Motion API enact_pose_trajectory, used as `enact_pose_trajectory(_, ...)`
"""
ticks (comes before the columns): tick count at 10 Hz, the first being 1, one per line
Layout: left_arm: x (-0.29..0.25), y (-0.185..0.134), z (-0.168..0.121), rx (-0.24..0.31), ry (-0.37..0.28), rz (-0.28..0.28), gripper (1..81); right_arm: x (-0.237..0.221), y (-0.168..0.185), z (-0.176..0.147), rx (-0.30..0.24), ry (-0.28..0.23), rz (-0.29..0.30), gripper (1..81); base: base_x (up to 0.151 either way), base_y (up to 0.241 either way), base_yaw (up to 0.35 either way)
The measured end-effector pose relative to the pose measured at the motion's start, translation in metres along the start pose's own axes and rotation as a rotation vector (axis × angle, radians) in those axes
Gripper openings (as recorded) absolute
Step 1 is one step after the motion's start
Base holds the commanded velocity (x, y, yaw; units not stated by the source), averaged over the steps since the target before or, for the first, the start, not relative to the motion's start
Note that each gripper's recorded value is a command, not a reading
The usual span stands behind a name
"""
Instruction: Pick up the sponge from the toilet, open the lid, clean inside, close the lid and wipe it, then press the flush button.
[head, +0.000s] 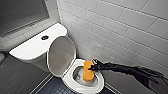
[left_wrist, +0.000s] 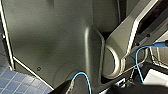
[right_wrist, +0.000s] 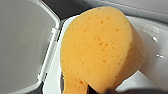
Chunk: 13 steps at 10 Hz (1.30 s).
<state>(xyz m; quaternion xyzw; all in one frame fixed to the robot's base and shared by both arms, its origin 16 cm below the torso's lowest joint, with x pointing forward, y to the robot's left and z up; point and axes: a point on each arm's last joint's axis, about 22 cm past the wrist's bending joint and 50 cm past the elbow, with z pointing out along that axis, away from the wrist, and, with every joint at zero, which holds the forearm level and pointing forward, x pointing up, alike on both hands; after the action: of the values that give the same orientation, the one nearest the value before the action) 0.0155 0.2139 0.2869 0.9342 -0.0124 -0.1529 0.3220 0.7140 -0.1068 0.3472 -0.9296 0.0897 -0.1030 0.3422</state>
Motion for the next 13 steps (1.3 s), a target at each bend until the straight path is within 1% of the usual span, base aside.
enact_pose_trajectory(1, -0.002, 0.004, 0.002, -0.006, -0.001, -0.003, 81.1, 0.002, -0.007, 0.006, 0.002, 0.005, -0.004, 1.0, 0.000, 0.000, 0.000)
enact_pose_trajectory(3, -0.008, 0.008, 0.003, -0.012, -0.008, -0.009, 81.1, 0.015, -0.011, 0.011, -0.010, 0.027, -0.010, 1.0, 0.000, 0.000, 0.000)
enact_pose_trajectory(5, -0.013, 0.009, 0.003, -0.012, -0.011, -0.014, 81.1, 0.026, -0.010, 0.014, -0.023, 0.050, -0.011, 1.0, 0.000, 0.000, 0.000)
enact_pose_trajectory(6, -0.019, 0.010, 0.002, -0.011, -0.018, -0.020, 81.1, 0.034, -0.005, 0.013, -0.028, 0.084, -0.005, 1.0, 0.000, 0.000, 0.000)
enact_pose_trajectory(8, -0.029, 0.010, -0.001, -0.010, -0.031, -0.028, 81.1, 0.043, 0.007, 0.011, -0.035, 0.136, 0.009, 1.0, 0.000, 0.000, 0.000)
enact_pose_trajectory(10, -0.032, 0.010, -0.004, -0.005, -0.022, -0.036, 81.1, 0.034, 0.016, 0.016, -0.031, 0.154, 0.037, 1.0, 0.000, 0.000, 0.000)
enact_pose_trajectory(13, -0.037, 0.015, -0.010, -0.010, -0.016, -0.048, 81.1, 0.012, 0.039, 0.020, -0.041, 0.162, 0.076, 1.0, 0.000, 0.000, 0.000)
